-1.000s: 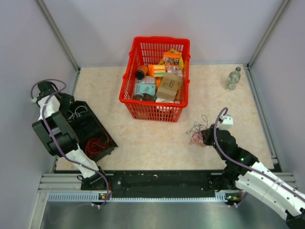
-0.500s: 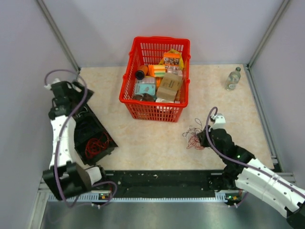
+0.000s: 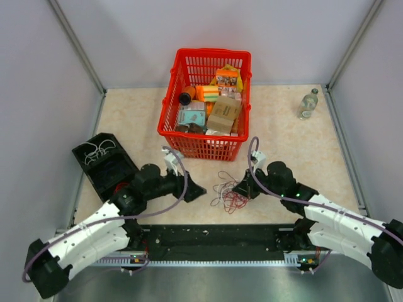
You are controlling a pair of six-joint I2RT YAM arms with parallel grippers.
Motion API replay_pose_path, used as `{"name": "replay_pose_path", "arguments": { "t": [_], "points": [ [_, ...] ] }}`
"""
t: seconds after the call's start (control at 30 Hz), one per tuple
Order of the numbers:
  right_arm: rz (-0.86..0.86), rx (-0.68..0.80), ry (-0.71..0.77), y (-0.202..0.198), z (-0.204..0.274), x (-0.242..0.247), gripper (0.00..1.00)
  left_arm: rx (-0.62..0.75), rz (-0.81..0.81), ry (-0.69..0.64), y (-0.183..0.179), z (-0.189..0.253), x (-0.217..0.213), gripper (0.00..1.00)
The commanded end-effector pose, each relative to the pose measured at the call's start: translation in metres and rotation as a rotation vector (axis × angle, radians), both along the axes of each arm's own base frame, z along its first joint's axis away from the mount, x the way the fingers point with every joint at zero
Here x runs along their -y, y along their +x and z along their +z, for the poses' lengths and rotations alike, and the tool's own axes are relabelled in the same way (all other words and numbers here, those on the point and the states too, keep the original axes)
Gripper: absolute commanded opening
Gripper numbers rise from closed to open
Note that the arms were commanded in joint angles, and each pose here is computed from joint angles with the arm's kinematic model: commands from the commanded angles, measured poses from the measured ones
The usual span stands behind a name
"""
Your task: Untangle the cables
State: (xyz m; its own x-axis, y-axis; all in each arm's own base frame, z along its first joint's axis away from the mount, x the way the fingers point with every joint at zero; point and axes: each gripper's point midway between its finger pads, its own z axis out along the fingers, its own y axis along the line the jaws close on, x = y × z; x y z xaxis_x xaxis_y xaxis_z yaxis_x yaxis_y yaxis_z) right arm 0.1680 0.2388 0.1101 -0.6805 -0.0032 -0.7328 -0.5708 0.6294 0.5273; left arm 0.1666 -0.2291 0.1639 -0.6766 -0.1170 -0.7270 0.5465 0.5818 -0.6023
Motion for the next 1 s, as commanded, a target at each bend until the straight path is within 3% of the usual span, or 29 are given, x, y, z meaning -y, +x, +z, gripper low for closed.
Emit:
{"name": "replay_pose_path", "arguments": {
  "t": [0.0, 0.17, 0.43, 0.53, 0.67, 0.73, 0.8, 0.9, 0.97],
  "points": [
    [0.132, 0.058, 0.164, -0.003, 0.043, -0.031, 0.00, 0.036, -0.102, -0.041, -0.010, 0.011, 0.046, 0.79],
    [0.153, 0.069, 0.153, -0.006, 0.038, -0.034, 0.00, -0.029, -0.155, -0.081, -0.009, 0.001, 0.078, 0.68],
    [0.147, 0.088, 0.129, -0.008, 0.033, -0.027, 0.00, -0.041, -0.149, -0.062, 0.006, -0.001, 0.094, 0.38],
    [0.154, 0.086, 0.122, -0.009, 0.032, -0.027, 0.00, -0.068, -0.164, -0.066, 0.003, -0.004, 0.098, 0.34],
    [0.152, 0.093, 0.113, -0.008, 0.031, -0.026, 0.00, -0.081, -0.138, -0.045, 0.005, -0.008, 0.097, 0.15],
    [0.150, 0.093, 0.102, -0.008, 0.029, -0.025, 0.00, -0.078, -0.133, -0.041, 0.005, -0.006, 0.095, 0.20],
    [0.138, 0.090, 0.092, -0.006, 0.026, -0.023, 0.00, -0.078, -0.126, -0.029, 0.005, -0.006, 0.092, 0.35],
    [0.142, 0.086, 0.092, -0.008, 0.023, -0.023, 0.00, -0.066, -0.103, -0.023, 0.006, -0.005, 0.086, 0.38],
    [0.146, 0.087, 0.097, -0.008, 0.025, -0.023, 0.00, -0.058, -0.091, -0.023, 0.007, -0.004, 0.084, 0.33]
  ]
}}
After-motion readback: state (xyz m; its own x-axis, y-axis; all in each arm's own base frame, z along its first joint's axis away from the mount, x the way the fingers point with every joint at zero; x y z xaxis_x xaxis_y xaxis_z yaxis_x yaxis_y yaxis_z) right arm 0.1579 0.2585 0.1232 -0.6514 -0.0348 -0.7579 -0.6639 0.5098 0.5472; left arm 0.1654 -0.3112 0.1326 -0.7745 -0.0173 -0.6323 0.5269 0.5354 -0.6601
